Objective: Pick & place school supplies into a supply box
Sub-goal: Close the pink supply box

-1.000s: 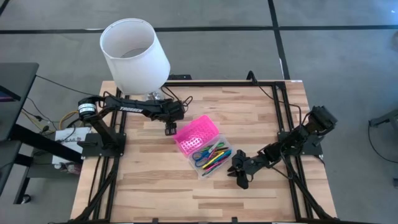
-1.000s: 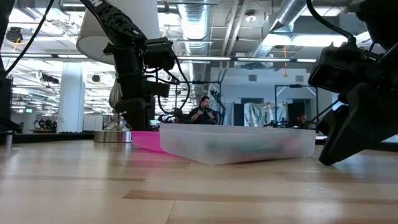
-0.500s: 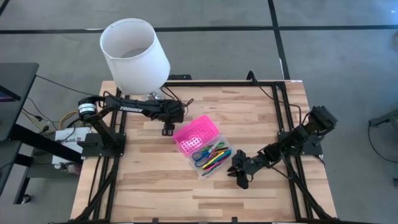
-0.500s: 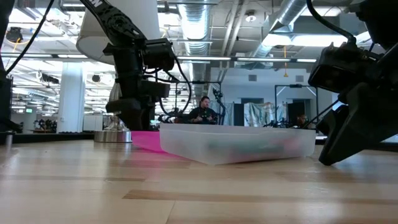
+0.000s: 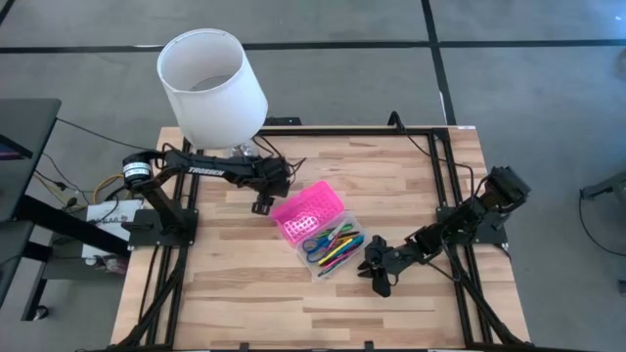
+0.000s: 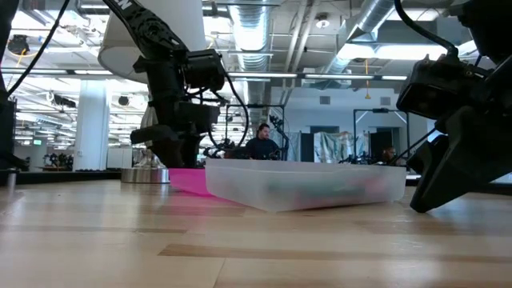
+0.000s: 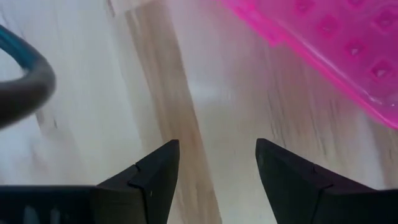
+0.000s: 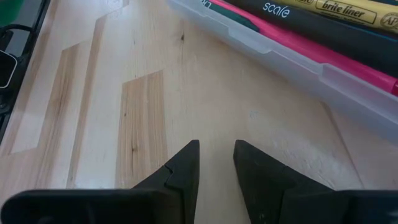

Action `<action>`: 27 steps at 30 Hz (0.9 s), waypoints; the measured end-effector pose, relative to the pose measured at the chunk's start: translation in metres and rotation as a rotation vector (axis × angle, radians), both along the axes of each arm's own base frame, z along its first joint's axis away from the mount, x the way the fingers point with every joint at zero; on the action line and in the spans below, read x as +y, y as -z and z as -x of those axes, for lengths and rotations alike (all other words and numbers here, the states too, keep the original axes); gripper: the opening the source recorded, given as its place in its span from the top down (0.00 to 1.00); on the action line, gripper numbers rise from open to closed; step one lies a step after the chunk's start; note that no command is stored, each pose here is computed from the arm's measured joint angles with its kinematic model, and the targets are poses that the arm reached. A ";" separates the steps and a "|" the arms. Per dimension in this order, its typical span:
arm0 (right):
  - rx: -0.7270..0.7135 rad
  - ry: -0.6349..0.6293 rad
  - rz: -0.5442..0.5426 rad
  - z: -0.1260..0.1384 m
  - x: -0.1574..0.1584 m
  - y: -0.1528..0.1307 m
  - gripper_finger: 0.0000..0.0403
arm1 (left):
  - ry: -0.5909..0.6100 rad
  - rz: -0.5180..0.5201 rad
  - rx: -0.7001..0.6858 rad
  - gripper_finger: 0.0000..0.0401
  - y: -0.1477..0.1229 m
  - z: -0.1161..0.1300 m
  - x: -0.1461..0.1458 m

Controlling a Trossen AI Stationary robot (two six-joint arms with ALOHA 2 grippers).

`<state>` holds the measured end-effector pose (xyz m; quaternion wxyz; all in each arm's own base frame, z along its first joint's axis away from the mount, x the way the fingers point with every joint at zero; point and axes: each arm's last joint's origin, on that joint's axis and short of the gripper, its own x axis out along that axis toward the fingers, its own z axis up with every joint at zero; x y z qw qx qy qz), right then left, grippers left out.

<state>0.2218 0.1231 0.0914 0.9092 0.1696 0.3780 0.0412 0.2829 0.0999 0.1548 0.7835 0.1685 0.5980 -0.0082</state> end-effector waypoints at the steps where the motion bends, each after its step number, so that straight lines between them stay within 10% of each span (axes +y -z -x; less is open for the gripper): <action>1: 0.000 0.000 0.000 0.000 0.000 0.000 0.75 | 0.019 0.001 -0.003 0.48 0.000 0.000 0.001; 27: -0.003 0.011 0.003 -0.001 -0.002 0.000 0.75 | 0.144 0.084 -0.146 0.48 0.022 0.009 0.004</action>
